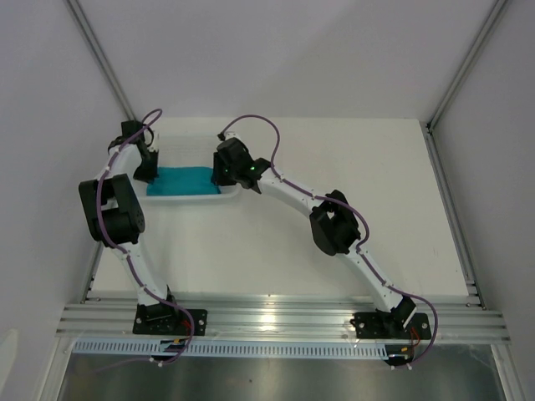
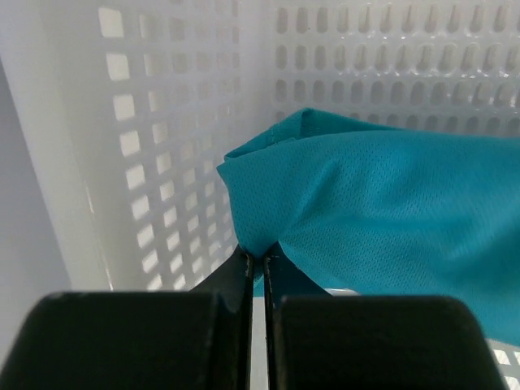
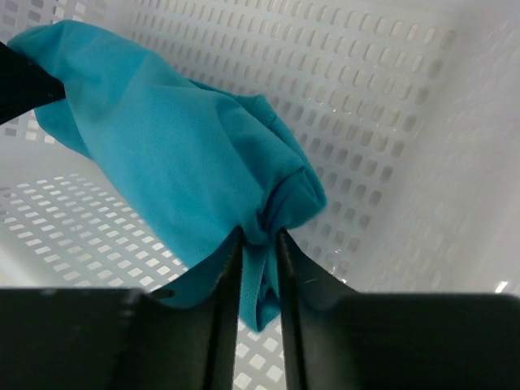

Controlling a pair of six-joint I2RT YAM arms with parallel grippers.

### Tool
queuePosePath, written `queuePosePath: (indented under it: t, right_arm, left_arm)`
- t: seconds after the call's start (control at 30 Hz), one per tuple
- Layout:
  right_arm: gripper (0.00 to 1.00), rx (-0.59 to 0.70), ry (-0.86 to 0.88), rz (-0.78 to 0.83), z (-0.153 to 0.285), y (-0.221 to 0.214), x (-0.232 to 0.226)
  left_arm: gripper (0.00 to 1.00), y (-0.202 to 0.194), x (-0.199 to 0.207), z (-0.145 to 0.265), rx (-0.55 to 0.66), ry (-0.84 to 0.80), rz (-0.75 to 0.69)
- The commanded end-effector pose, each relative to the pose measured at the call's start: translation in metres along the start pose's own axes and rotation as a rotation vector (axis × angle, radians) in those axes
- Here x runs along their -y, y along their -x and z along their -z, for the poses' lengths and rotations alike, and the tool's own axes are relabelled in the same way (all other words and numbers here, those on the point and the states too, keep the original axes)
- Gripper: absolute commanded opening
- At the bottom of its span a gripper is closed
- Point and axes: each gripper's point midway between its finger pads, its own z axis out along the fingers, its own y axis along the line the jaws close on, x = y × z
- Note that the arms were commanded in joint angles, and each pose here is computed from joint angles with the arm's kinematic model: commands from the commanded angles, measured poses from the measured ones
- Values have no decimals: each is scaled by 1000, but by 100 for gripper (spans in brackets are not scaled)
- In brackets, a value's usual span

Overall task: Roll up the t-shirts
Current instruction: Place the rolled tshirt into the container

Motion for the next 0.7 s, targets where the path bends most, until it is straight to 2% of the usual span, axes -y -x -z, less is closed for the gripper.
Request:
queuePosePath:
  t: [0.0, 0.03, 0.13, 0.43, 0.5, 0.53, 0.63, 0.67]
  right_arm:
    - [33, -80, -73, -9, -2, -28, 20]
    - [44, -82, -76, -11, -1, -27, 21]
    - [49, -54, -88, -4, 6, -17, 20]
    - [44, 100, -72, 63, 25, 33, 2]
    - [44, 117, -59, 65, 28, 37, -5]
    - [42, 123, -53, 59, 28, 38, -6]
    - [37, 158, -34, 55, 31, 44, -13]
    - [36, 178, -29, 55, 32, 49, -16]
  left_arm:
    - [0, 14, -21, 8, 41, 71, -20]
    - [0, 14, -20, 8, 43, 70, -22]
    - [1, 12, -21, 4, 35, 70, -28]
    - [2, 17, -25, 0, 32, 88, -29]
    - [10, 21, -28, -1, 30, 101, -24]
    - [20, 21, -28, -1, 29, 104, -22]
    - [35, 32, -31, 13, 77, 118, -10]
    - [36, 35, -32, 18, 87, 121, -9]
